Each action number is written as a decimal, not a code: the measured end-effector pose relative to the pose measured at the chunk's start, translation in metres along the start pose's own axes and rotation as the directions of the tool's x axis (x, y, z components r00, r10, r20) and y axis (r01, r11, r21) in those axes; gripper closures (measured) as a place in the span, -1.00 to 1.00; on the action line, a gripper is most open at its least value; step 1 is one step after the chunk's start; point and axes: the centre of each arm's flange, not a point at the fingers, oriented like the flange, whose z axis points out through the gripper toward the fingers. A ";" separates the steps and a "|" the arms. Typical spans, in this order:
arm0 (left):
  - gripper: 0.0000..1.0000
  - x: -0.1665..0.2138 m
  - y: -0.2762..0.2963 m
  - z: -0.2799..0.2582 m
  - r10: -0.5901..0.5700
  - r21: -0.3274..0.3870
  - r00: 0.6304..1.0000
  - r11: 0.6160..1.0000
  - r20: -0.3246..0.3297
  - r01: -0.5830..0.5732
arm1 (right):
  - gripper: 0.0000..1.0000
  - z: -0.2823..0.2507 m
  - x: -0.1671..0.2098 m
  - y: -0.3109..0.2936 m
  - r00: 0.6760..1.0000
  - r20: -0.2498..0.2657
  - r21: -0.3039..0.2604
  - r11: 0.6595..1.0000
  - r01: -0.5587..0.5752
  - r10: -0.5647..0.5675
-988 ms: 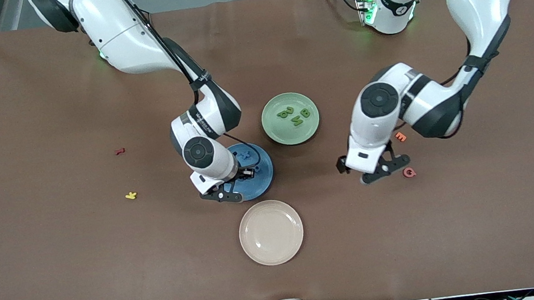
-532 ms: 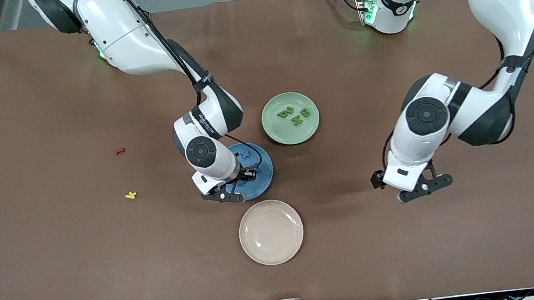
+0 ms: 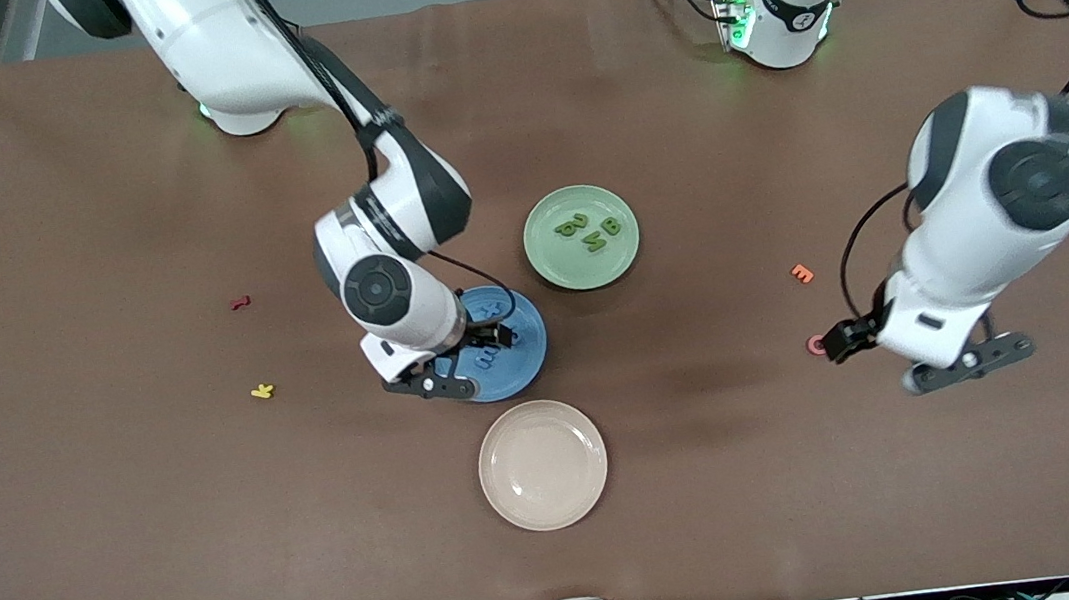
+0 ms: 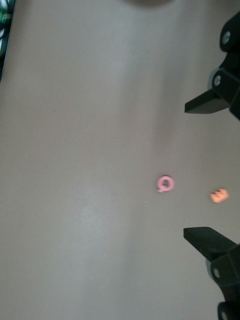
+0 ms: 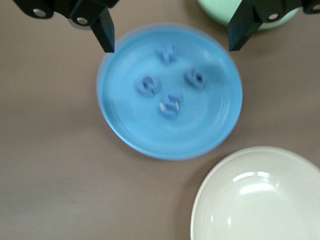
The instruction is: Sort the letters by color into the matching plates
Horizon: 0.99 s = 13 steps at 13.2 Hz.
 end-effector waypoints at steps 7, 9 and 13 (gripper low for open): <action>-1.00 -0.042 -0.057 -0.111 0.038 -0.003 0.998 0.999 0.044 -0.038 | -1.00 -0.172 -0.073 0.096 0.999 0.040 -0.031 0.999 -0.026 0.027; -1.00 -0.052 -0.073 -0.134 0.028 0.005 0.999 1.000 0.019 -0.028 | -1.00 -0.179 -0.088 0.129 1.000 0.010 -0.078 0.997 -0.025 0.026; -1.00 -0.085 -0.089 -0.173 0.037 0.015 0.999 0.999 0.029 -0.038 | -1.00 -0.208 -0.084 0.192 0.999 -0.005 -0.060 0.997 0.040 -0.041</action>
